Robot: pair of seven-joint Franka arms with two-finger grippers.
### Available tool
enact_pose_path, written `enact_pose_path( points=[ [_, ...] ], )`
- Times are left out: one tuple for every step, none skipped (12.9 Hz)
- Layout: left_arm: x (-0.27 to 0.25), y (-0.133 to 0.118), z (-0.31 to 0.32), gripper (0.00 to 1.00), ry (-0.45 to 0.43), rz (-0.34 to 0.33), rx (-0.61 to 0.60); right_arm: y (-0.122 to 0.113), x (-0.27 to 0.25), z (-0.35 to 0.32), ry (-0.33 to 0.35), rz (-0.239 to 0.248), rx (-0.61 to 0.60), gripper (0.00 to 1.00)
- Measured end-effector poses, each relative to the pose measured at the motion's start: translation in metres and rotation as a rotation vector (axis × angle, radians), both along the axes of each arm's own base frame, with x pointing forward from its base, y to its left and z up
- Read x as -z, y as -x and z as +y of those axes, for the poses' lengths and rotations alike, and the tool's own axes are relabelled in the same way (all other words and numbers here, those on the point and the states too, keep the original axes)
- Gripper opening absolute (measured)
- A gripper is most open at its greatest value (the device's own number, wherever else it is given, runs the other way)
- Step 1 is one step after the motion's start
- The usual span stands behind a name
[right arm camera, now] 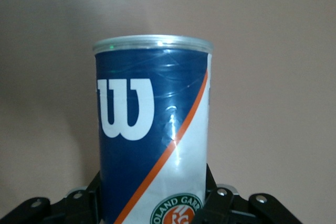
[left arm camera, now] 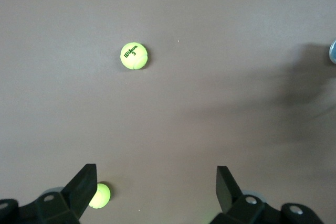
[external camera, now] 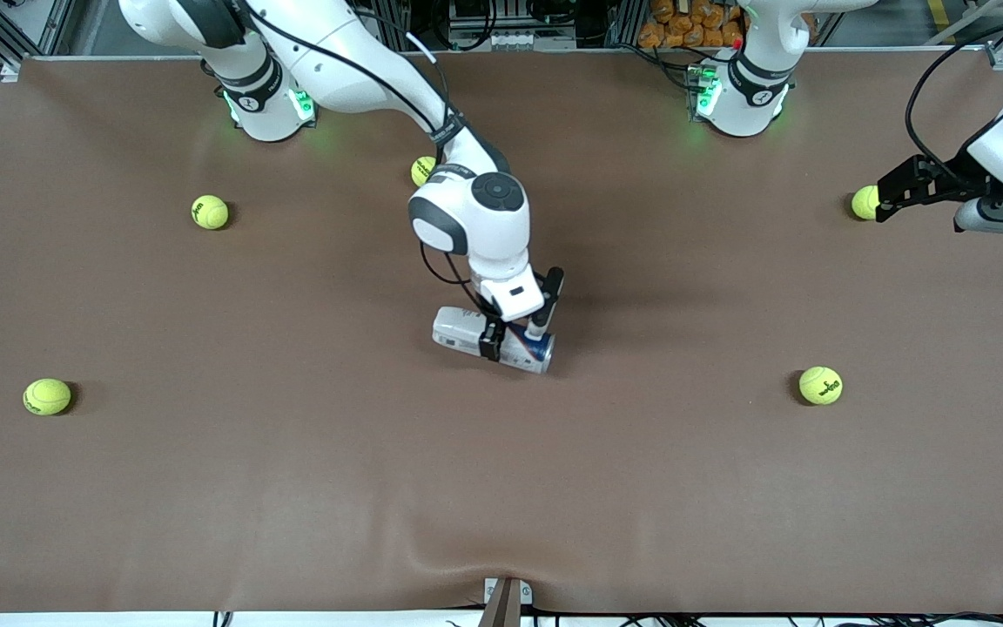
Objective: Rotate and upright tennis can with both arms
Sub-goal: 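Carry the can with the right gripper toward the table middle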
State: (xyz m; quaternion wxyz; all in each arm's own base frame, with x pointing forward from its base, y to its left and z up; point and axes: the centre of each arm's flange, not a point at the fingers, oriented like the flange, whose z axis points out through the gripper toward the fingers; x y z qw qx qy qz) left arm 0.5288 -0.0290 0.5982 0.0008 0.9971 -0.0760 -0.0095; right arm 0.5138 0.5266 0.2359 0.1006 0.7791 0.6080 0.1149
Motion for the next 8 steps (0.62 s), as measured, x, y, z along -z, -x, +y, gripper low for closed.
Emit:
enact_pose_path(
  points=[
    [0.005,-0.002,0.000,1.00,0.000,0.009,0.000,0.006,0.004,0.005,0.011,0.004,-0.035,0.71],
    [0.009,-0.005,0.000,1.00,0.000,0.014,0.000,0.016,0.007,0.015,0.015,0.005,-0.069,0.71],
    [0.011,-0.006,0.000,1.00,0.000,0.018,0.000,0.030,0.011,0.029,0.007,0.001,-0.103,0.71],
    [0.016,-0.008,0.000,1.00,0.000,0.026,-0.001,0.045,0.014,0.043,-0.009,-0.007,-0.136,0.72],
    [0.021,-0.010,0.001,1.00,0.000,0.037,-0.002,0.057,0.017,0.054,-0.024,-0.014,-0.162,0.73],
    [0.027,-0.013,0.002,1.00,0.000,0.049,-0.005,0.066,0.021,0.062,-0.031,-0.016,-0.180,0.74],
    [0.034,-0.016,0.003,1.00,0.000,0.061,-0.006,0.072,0.025,0.066,-0.032,-0.015,-0.190,0.83],
    [0.041,-0.019,0.003,1.00,-0.001,0.077,-0.006,0.074,0.028,0.066,-0.030,-0.013,-0.193,0.94]
  ],
)
